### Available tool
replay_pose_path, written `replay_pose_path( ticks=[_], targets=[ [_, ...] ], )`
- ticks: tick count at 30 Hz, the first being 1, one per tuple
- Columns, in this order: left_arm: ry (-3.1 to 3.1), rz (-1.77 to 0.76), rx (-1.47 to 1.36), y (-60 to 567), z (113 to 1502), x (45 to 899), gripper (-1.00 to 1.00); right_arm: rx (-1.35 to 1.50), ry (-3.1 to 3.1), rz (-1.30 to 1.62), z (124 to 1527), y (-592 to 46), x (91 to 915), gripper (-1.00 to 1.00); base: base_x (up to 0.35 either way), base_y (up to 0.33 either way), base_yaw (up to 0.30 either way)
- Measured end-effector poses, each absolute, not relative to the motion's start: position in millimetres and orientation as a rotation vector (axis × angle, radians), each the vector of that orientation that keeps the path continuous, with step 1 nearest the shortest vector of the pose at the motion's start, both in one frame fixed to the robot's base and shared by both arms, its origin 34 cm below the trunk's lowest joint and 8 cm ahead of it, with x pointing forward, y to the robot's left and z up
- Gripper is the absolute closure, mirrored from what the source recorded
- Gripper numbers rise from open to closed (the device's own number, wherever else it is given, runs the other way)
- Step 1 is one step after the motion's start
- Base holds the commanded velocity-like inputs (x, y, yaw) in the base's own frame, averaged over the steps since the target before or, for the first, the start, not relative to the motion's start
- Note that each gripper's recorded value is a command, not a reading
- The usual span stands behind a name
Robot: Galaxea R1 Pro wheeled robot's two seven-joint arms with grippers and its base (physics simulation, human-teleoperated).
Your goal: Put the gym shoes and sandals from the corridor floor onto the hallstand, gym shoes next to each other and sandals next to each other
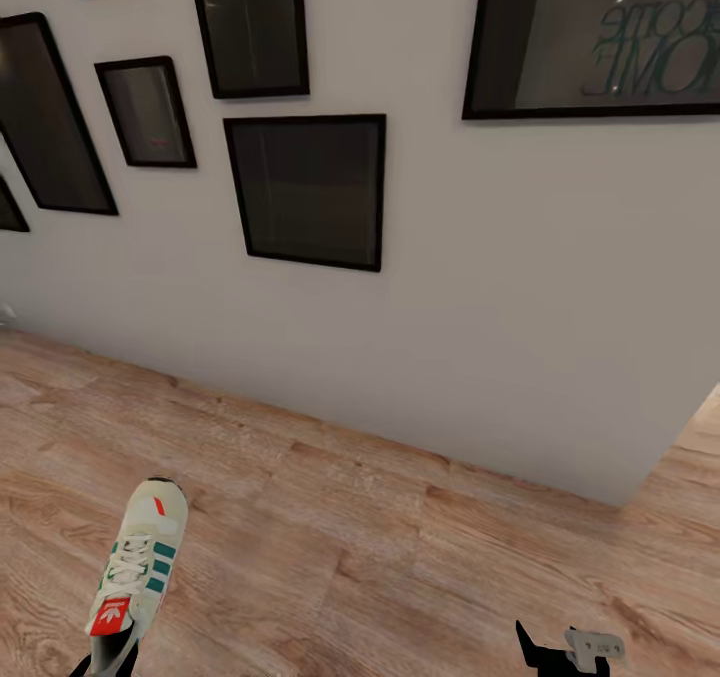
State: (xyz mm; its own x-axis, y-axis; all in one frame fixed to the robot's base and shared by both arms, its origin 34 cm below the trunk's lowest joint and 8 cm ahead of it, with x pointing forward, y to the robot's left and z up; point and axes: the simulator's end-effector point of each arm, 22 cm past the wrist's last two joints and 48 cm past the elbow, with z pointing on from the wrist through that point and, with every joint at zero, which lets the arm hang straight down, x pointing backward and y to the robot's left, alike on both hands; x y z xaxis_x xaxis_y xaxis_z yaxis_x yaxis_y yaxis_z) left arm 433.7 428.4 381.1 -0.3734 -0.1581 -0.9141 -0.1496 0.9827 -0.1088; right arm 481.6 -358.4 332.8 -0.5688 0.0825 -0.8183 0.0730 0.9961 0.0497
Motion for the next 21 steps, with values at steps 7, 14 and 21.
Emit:
replay_pose_path(
  ticks=[7,14,21],
  targets=[
    [1.971,0.029,-0.246,436.5,377.4,430.7,1.0,0.108,2.184,0.012,330.4,-358.6,479.9,-1.0,0.025,-0.27,0.244],
    [1.981,0.069,-0.269,444.1,373.9,427.5,1.0,0.108,2.191,0.012,327.9,-358.4,478.2,-1.0,0.139,-0.15,0.244],
    [1.996,0.053,-0.285,437.9,366.0,423.7,1.0,0.109,2.198,0.012,325.3,-358.4,476.4,-1.0,0.016,-0.012,0.244]
  ],
)
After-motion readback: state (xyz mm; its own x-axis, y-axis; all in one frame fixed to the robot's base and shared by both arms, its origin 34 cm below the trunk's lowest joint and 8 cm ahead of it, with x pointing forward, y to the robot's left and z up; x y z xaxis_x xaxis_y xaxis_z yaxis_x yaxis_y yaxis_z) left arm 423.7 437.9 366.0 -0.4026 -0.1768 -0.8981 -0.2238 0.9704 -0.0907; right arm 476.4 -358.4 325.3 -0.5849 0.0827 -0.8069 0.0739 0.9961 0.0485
